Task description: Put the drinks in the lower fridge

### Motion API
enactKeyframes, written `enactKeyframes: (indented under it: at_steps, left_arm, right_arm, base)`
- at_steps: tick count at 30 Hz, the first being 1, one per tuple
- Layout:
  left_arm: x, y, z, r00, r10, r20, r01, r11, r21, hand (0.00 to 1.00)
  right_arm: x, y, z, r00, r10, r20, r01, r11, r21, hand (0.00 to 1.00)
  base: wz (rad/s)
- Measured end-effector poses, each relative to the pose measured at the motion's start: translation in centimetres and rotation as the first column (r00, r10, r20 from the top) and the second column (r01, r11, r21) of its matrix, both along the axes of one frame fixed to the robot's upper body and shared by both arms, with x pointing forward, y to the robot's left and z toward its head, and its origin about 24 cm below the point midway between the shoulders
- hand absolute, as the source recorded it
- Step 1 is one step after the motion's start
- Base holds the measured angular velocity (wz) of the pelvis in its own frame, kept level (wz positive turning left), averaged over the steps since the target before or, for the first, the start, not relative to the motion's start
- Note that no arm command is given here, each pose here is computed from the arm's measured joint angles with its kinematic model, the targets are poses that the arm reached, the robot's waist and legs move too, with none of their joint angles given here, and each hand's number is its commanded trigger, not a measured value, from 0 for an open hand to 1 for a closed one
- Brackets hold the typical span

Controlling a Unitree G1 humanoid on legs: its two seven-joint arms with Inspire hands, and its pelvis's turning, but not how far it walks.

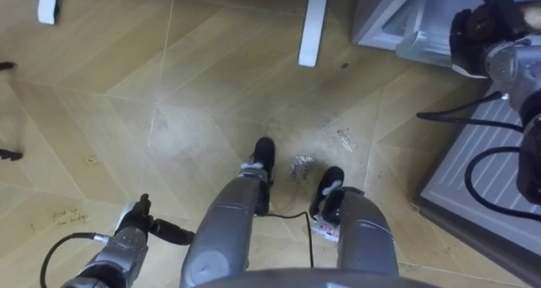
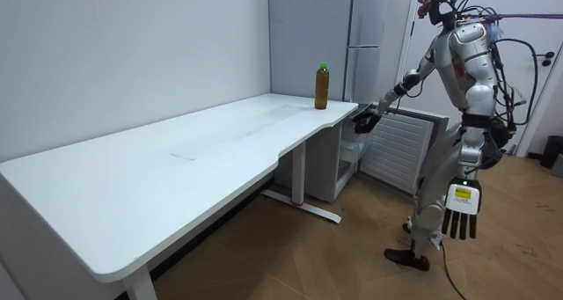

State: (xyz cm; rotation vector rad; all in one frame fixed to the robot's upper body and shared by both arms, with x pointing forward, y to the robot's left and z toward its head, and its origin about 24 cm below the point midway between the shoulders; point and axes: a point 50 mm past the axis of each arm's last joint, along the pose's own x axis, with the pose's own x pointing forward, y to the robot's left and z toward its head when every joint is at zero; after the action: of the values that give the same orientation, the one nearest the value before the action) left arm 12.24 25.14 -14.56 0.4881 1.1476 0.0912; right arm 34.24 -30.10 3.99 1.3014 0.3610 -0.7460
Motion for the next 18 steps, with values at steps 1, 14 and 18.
enactKeyframes:
  at_steps: [1,14,18]
  left_arm:
    - [-0.01,0.00,0.00,1.000,0.000,0.000,0.000,1.000,0.000,0.00]
    - [-0.05,-0.06,-0.04,1.000,0.029,0.001,-0.029,0.999,-0.029,0.00]
    - [-0.04,-0.04,-0.04,1.000,0.030,0.002,-0.030,0.999,-0.030,0.00]
  right_arm:
    - [0.00,-0.02,0.02,1.000,0.001,0.001,-0.001,1.000,-0.002,0.00]
    - [0.02,-0.12,0.10,1.000,0.003,0.010,-0.003,1.000,-0.010,0.00]
    - [-0.01,-0.24,0.14,1.000,0.003,0.013,-0.003,1.000,-0.014,0.00]
  base:
    - [0.00]
    - [0.00]
    - [0.00]
